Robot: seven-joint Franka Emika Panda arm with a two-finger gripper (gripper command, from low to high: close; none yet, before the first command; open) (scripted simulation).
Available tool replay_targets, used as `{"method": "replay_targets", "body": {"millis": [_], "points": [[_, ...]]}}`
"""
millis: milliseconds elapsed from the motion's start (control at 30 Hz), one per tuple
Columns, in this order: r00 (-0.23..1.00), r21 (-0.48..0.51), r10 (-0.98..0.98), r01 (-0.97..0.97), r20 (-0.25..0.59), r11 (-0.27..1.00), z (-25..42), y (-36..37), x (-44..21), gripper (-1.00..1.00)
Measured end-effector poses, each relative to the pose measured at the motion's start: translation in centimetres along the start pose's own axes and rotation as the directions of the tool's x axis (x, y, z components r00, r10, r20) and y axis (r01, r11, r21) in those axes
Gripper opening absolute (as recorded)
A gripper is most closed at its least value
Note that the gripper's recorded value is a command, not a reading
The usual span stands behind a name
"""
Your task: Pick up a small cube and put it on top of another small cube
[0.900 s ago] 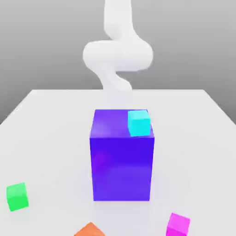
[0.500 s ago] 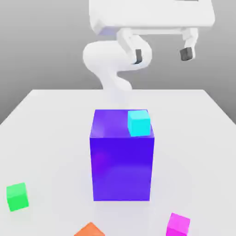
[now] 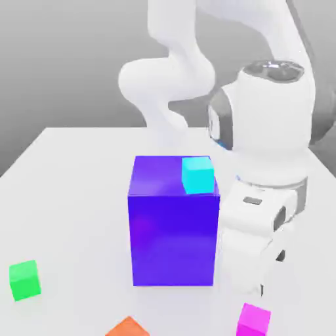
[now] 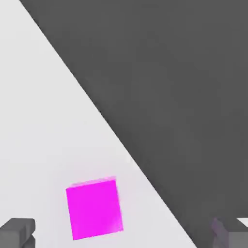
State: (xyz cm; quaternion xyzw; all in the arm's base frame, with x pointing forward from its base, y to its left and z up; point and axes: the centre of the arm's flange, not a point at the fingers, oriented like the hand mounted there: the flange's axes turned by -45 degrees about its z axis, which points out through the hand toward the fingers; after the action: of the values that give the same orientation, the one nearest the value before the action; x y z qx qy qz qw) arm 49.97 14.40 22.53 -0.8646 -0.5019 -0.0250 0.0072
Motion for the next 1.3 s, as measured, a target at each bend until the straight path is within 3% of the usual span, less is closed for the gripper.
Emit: {"method": "replay_targets", "body": {"millis": [167,200,367,400,567,767,933,1133,1300], "points": [[0.996,0.014,-0.07,0.069,0.048,0.997,7.4,-0.9,-0.3,0.0],[0.992,0.045,-0.092,0.089,0.083,0.995,8.9,-1.3,-0.6,-1.0],[0.992,0.047,-0.092,0.088,0.084,0.995,8.9,-1.3,-0.6,-1.0],[0.982,0.082,-0.135,0.125,0.129,0.989,9.6,-1.9,-0.8,-1.0],[0.996,0.02,-0.074,0.073,0.054,0.997,4.6,-1.0,-0.3,-1.0],[0.948,-0.015,0.313,-0.313,0.06,0.95,1.1,6.9,-11.6,-1.0],[0.768,-0.035,0.638,-0.637,0.054,0.77,-1.0,10.8,-23.7,-1.0],[0.369,-0.049,0.929,-0.928,0.031,0.37,-2.4,11.7,-40.3,-1.0],[0.295,-0.052,0.955,-0.954,0.027,0.296,0.7,11.6,-43.1,-1.0]]}}
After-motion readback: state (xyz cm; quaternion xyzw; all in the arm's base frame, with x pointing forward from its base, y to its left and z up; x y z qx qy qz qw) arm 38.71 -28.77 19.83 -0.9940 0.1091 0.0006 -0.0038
